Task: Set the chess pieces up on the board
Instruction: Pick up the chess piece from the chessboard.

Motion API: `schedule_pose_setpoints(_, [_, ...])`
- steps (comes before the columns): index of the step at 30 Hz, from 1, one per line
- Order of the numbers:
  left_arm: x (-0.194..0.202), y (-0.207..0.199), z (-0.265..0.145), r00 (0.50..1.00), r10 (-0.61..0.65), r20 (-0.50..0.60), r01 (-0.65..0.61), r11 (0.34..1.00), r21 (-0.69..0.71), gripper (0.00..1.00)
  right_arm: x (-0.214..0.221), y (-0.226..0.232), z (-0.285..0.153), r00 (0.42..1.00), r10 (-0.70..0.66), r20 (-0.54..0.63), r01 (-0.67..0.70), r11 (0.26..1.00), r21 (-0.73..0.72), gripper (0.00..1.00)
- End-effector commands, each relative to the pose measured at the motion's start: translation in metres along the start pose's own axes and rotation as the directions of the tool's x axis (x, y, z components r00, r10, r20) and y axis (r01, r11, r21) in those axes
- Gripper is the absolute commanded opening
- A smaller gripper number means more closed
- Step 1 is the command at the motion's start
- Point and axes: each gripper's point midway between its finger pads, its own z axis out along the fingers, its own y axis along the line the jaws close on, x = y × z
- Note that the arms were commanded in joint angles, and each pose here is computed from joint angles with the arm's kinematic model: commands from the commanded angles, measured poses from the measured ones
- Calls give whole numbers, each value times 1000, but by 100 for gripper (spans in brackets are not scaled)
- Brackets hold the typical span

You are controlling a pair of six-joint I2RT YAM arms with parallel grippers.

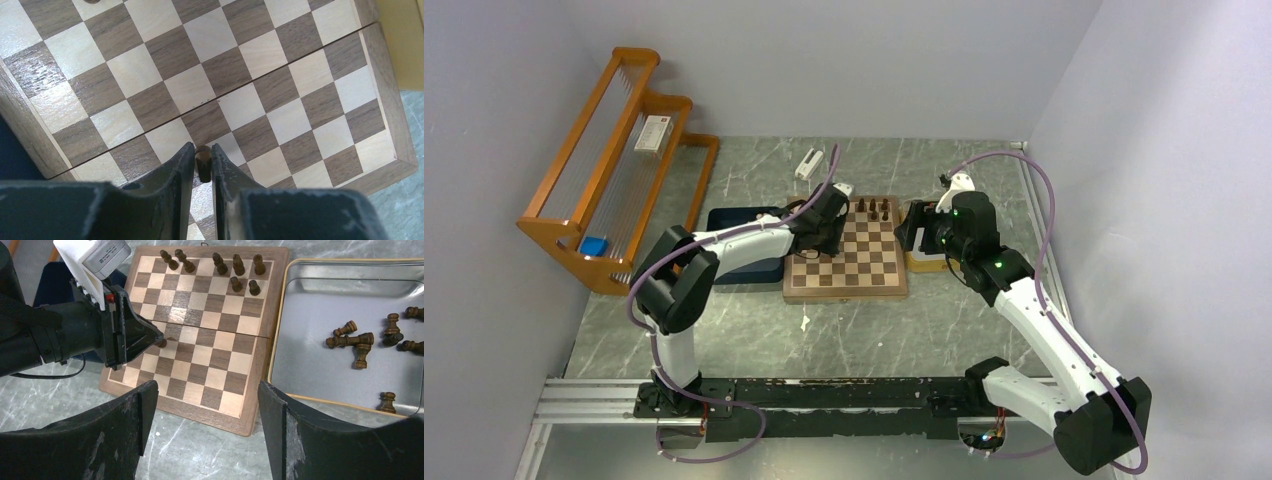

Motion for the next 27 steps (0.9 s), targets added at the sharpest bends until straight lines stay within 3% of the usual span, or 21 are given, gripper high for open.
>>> schedule_pose_setpoints(1, [-15, -5, -5, 999, 18, 35, -18, 1000, 0, 21, -2, -1, -3, 1000, -14, 20, 14, 1000, 3, 77])
schedule_pose_setpoints(6, [-24, -5, -14, 999, 30, 41, -30, 1000, -10, 13, 4, -1, 1, 1000, -9, 4, 9, 1000, -3, 77])
schedule_pose_setpoints(16, [-63, 20, -26, 994, 62, 93, -50, 990, -129, 12, 7, -2, 2, 1000, -16, -3, 16, 1000, -2, 77])
schedule_pose_setpoints(27, [-112, 88, -16, 985, -56, 165, 85, 981, -175, 12, 7, -5, -1, 1000, -22, -13, 22, 1000, 15, 77])
